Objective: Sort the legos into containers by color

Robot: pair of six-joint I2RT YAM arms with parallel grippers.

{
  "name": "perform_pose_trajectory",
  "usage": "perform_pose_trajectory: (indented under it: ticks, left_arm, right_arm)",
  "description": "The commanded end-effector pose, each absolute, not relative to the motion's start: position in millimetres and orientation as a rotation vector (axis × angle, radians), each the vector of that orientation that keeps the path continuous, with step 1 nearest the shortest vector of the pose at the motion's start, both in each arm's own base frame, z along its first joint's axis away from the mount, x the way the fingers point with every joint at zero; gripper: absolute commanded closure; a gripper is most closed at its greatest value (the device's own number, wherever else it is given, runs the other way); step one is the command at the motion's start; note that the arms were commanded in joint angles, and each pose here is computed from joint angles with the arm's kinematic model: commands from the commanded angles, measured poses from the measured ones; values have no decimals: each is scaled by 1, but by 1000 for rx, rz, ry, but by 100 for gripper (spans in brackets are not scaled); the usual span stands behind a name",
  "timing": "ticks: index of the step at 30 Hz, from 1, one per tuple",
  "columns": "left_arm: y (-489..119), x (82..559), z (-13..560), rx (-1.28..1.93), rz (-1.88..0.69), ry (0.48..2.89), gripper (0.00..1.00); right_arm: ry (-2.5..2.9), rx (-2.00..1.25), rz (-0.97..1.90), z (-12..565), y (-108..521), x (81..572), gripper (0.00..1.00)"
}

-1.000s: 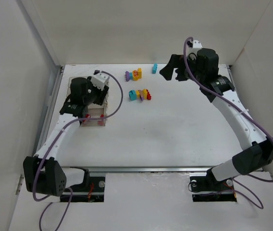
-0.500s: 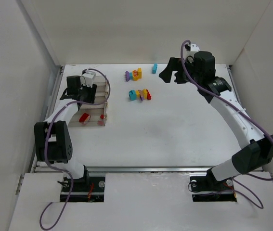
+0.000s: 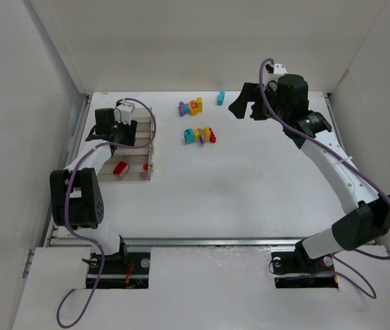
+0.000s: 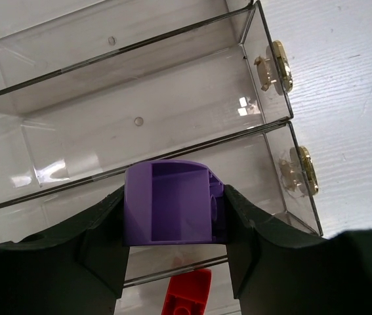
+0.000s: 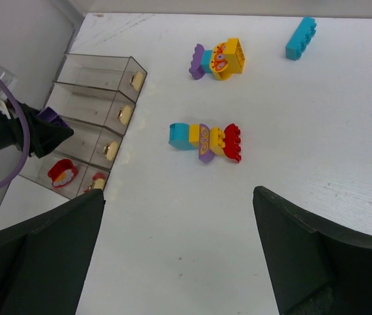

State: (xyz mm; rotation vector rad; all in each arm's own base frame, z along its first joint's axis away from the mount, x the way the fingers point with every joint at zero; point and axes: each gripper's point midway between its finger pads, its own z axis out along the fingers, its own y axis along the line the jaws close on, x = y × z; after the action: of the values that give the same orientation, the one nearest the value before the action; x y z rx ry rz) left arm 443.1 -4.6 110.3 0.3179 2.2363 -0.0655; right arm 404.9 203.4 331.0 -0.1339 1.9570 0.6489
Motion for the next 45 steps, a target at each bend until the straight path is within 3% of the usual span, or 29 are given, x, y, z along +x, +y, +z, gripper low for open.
perform_pose_trajectory:
  ticks: [1, 8, 15, 18, 19, 22, 23, 30, 39, 45]
  left_arm:
    - [2, 451, 119, 317, -36, 2200, 78]
    - [-1, 456, 124, 313, -48, 2172, 55]
    - [4, 448, 116, 311, -22, 2201, 50]
    - [4, 442, 115, 322, -15, 2193, 42]
    - [4, 442, 115, 322, -15, 2193, 32]
    - [4, 442, 115, 322, -15, 2193, 30]
    - [4, 442, 115, 322, -15, 2193, 20]
    - [2, 442, 130, 327, -23, 2184, 19]
    - [-9, 434, 175, 467, -14, 2079, 19]
    - [-13, 437, 199, 546, 11, 2015, 19]
  right_arm:
    - [1881, -142, 657, 358, 203, 406, 0]
    - [1893, -148, 664, 356, 204, 404, 0]
    - [1893, -148, 664, 357, 202, 399, 0]
    - [1891, -156, 658, 357, 201, 399, 0]
    - [1882, -157, 659, 361, 201, 399, 0]
    - [1882, -164, 668, 361, 203, 398, 0]
    - [1872, -164, 669, 366, 203, 399, 0]
    - [1891, -170, 675, 358, 205, 400, 0]
    - [2164, -159, 575, 269, 206, 430, 0]
    - [2170, -128, 604, 270, 214, 466, 0]
